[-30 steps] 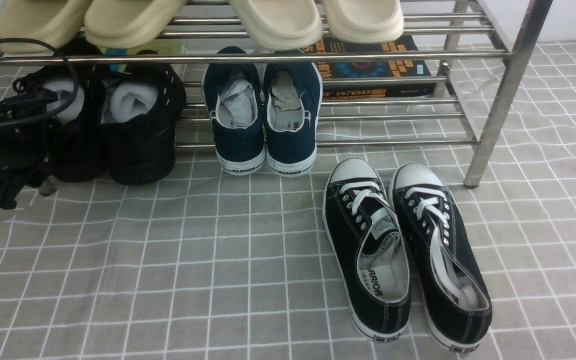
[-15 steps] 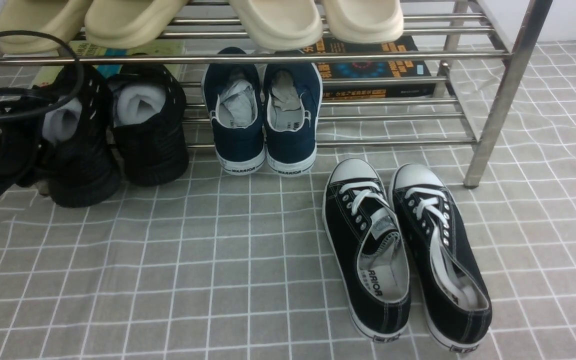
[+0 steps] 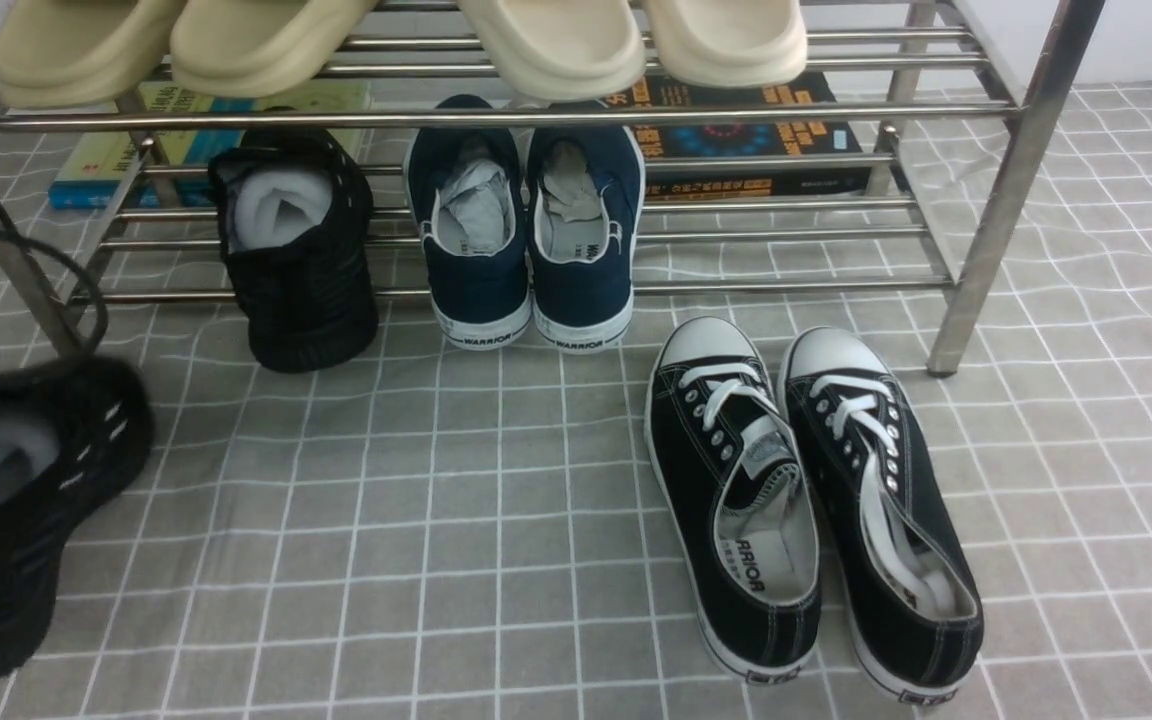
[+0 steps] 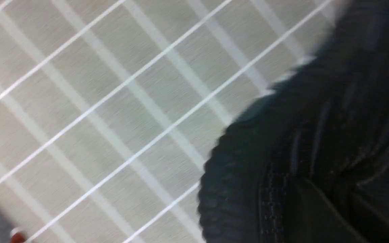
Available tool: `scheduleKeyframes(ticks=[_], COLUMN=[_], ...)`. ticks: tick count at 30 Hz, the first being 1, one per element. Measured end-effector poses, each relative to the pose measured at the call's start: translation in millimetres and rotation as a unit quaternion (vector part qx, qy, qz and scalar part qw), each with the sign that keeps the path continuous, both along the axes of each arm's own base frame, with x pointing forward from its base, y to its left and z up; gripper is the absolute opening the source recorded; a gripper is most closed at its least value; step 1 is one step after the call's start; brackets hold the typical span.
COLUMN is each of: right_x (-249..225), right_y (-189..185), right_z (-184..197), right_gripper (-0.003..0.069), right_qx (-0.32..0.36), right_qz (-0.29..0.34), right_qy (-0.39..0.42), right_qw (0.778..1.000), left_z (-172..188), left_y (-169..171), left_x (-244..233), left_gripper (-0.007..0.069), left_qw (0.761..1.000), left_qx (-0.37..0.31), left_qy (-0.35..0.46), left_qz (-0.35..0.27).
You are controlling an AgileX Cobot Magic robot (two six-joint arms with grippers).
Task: Take the shoes off the shelf with your hand from the grey coffee tablecloth.
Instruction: 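Set the held shoe down on the floor in front of the rack with the left gripper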
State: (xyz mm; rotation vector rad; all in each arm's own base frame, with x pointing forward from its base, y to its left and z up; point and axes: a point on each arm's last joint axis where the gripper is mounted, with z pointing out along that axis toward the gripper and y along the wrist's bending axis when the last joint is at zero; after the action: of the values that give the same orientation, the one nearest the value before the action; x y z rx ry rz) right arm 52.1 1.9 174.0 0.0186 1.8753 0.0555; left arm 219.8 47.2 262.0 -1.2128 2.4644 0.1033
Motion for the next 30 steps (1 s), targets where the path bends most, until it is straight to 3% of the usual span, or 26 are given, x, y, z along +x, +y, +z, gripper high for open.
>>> scheduleKeyframes(ticks=[8,21,30], right_x=[0.0,0.0,0.0], right_y=[0.0,0.0,0.0], right_z=[0.0,0.0,0.0], right_gripper=[0.0239,0.0239,0.0239], right_qx=[0.0,0.0,0.0], right_qz=[0.0,0.0,0.0], right_qy=[0.0,0.0,0.0], right_qw=[1.0,1.0,1.0], left_z=[-24.4,24.4,-20.7], left_y=[-3.4,-9.1,-9.4], left_x=[-13.6,-18.0,-10.8], left_gripper=[0.0043,0.0045,0.0046], left_qw=[1.0,0.993,0.996], left_qx=[-0.008,-0.001,-0.013], left_qy=[0.001,-0.101,-0.06], left_qz=[-0.004,-0.053,-0.061])
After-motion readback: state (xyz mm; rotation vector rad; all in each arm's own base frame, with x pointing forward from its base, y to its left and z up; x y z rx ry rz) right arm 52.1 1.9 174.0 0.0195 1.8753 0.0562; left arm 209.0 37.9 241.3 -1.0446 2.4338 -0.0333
